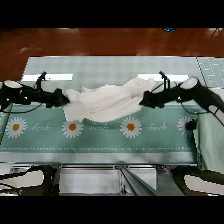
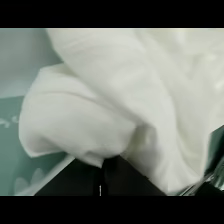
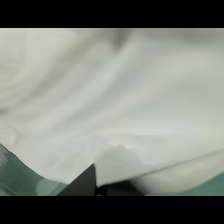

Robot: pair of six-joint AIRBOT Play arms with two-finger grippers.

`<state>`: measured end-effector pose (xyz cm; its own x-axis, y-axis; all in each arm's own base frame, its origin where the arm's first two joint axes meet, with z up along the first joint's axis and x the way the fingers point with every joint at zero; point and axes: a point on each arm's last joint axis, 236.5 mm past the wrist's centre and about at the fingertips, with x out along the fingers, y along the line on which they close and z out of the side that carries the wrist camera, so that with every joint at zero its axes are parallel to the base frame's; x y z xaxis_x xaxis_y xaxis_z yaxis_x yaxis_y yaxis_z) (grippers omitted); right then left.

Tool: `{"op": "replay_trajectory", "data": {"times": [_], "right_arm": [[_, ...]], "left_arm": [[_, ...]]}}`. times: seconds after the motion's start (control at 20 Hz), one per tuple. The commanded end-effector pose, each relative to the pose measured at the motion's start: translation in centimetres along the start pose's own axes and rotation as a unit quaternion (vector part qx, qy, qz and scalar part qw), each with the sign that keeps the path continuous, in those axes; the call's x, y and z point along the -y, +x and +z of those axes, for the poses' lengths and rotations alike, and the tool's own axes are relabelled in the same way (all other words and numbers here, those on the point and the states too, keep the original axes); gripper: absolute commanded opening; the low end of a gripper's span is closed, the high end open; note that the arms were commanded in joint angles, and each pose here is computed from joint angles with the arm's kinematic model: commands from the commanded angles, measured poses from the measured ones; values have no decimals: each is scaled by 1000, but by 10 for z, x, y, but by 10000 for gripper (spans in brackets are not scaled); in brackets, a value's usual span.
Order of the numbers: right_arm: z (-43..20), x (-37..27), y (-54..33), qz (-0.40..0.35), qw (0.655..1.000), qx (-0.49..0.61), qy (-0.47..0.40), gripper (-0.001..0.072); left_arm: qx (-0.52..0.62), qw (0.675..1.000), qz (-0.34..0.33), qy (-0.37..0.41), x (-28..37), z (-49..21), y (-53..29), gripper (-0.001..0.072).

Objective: Fold the shirts.

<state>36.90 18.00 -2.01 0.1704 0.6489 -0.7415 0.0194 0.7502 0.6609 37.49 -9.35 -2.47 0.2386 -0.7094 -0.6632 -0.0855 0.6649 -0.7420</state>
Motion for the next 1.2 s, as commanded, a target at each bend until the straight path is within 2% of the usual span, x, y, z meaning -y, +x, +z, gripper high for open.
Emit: {"op": "replay_trajectory", "data": {"times": [0.0, 0.15, 0.35, 0.5, 0.65, 0.75, 0.8, 1.0, 1.05, 1.15], "right_arm": [[60, -66, -72, 2, 992, 65, -105, 24], [112, -143, -186, -16, 957, 207, -200, 23], [98, -230, -341, -55, 875, 375, -302, 23], [42, -259, -416, -80, 820, 456, -336, 23], [-25, -264, -464, -114, 785, 496, -354, 23], [-64, -258, -480, -136, 775, 504, -357, 24], [-80, -254, -484, -143, 773, 506, -356, 24], [-119, -225, -472, -161, 796, 480, -332, 24], [-121, -217, -463, -165, 807, 465, -326, 24], [-116, -199, -440, -173, 832, 426, -310, 24]], "left_arm": [[118, 986, -112, 47, 94, 60, -76, 29], [233, 948, -155, 149, 191, 86, -175, 28], [349, 877, -142, 300, 310, 57, -294, 29], [427, 820, -79, 373, 361, 13, -361, 29], [500, 757, 10, 420, 388, -37, -408, 29], [534, 723, 65, 433, 396, -71, -425, 28], [542, 719, 85, 427, 395, -87, -426, 28], [534, 700, 88, 467, 407, -146, -423, 28], [528, 703, 92, 468, 402, -151, -423, 28], [496, 738, 111, 443, 375, -137, -410, 28]]}}
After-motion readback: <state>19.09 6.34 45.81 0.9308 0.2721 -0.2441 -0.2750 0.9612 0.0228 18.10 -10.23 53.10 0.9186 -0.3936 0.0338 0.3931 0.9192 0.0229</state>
